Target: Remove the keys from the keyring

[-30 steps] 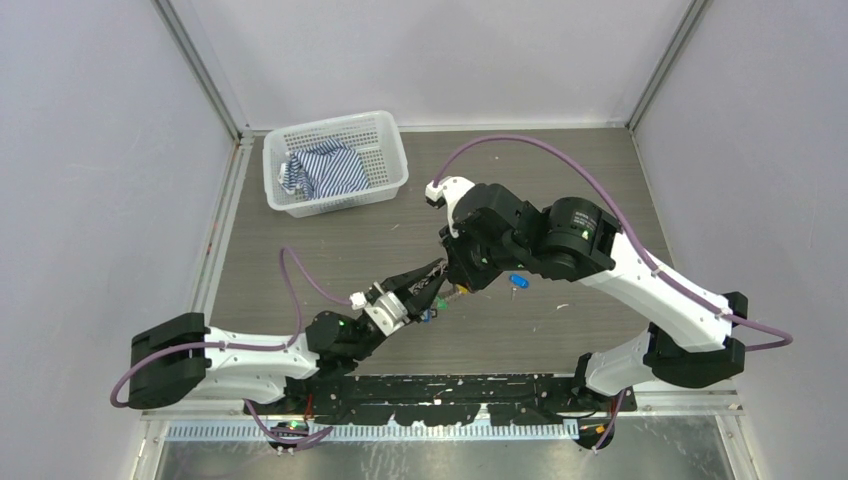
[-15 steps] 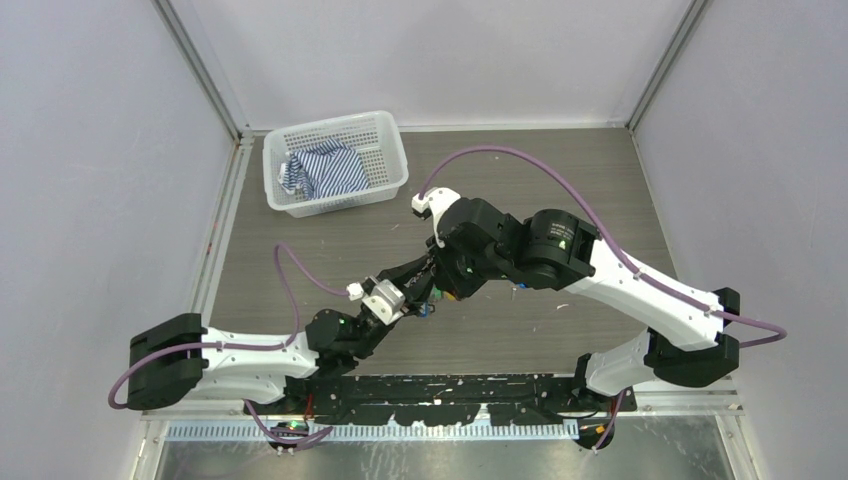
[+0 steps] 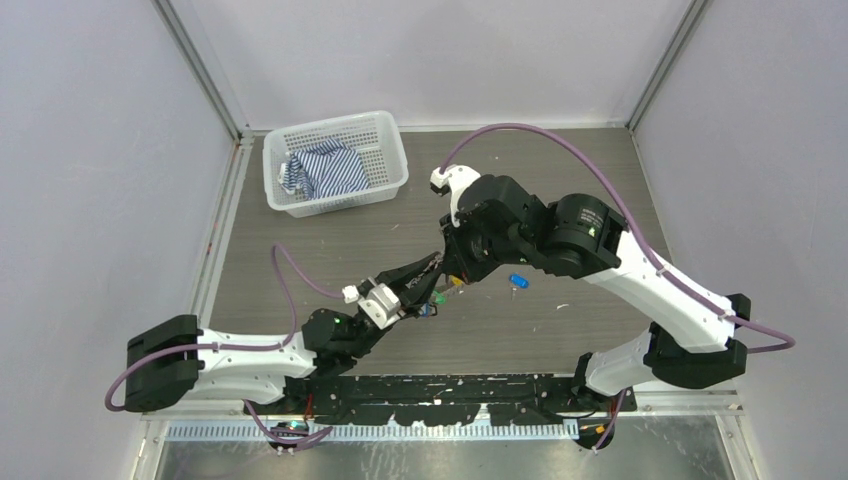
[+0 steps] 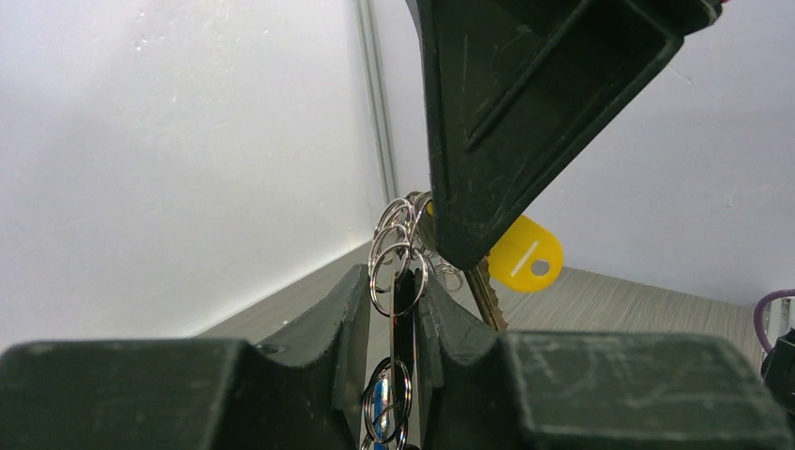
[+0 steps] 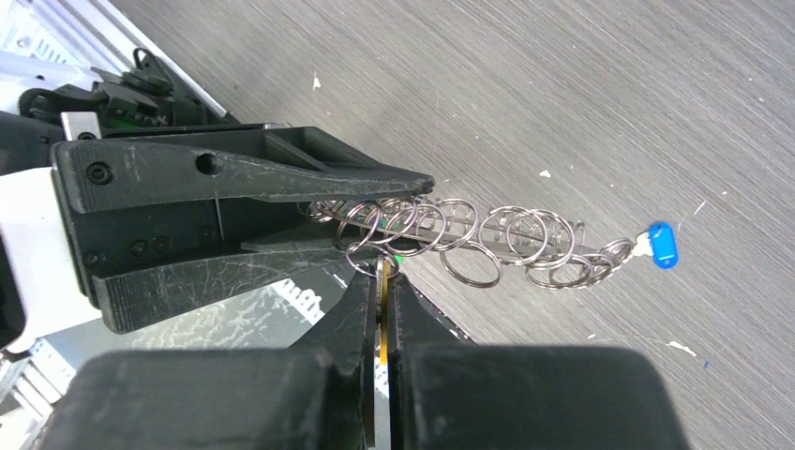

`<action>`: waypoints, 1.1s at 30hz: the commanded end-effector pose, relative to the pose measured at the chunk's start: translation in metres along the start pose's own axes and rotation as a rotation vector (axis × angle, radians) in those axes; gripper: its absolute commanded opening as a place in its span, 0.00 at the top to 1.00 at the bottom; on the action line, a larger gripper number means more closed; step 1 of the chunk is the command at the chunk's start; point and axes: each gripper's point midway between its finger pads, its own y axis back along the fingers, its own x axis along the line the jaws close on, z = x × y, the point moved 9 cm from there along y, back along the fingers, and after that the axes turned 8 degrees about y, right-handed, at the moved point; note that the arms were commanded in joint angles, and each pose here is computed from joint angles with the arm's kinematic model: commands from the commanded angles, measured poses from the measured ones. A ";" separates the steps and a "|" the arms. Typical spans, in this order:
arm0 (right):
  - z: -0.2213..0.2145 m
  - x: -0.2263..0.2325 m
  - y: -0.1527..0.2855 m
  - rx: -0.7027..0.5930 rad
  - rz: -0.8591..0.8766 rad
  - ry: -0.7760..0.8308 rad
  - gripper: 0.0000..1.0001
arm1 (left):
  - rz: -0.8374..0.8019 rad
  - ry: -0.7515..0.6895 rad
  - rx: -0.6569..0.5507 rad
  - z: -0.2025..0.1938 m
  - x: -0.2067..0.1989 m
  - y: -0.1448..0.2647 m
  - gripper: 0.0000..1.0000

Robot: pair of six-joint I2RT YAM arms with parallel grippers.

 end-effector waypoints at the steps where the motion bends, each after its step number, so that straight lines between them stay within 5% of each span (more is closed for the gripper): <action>1: 0.007 -0.010 0.028 -0.044 -0.015 -0.011 0.99 | 0.069 0.056 -0.164 0.032 0.010 -0.006 1.00; 9: 0.022 -0.009 0.040 -0.037 -0.007 0.034 0.99 | 0.031 -0.001 -0.058 0.008 0.003 -0.010 1.00; 14: 0.020 -0.006 0.038 0.007 0.025 0.073 0.99 | -0.055 -0.024 -0.011 0.007 -0.005 -0.013 0.68; 18: 0.017 -0.006 0.036 0.021 0.042 0.084 0.99 | -0.115 -0.030 0.018 0.012 -0.009 -0.014 0.57; 33: 0.013 0.001 0.037 0.078 0.113 0.091 0.99 | -0.230 -0.075 -0.005 0.020 -0.018 -0.020 0.50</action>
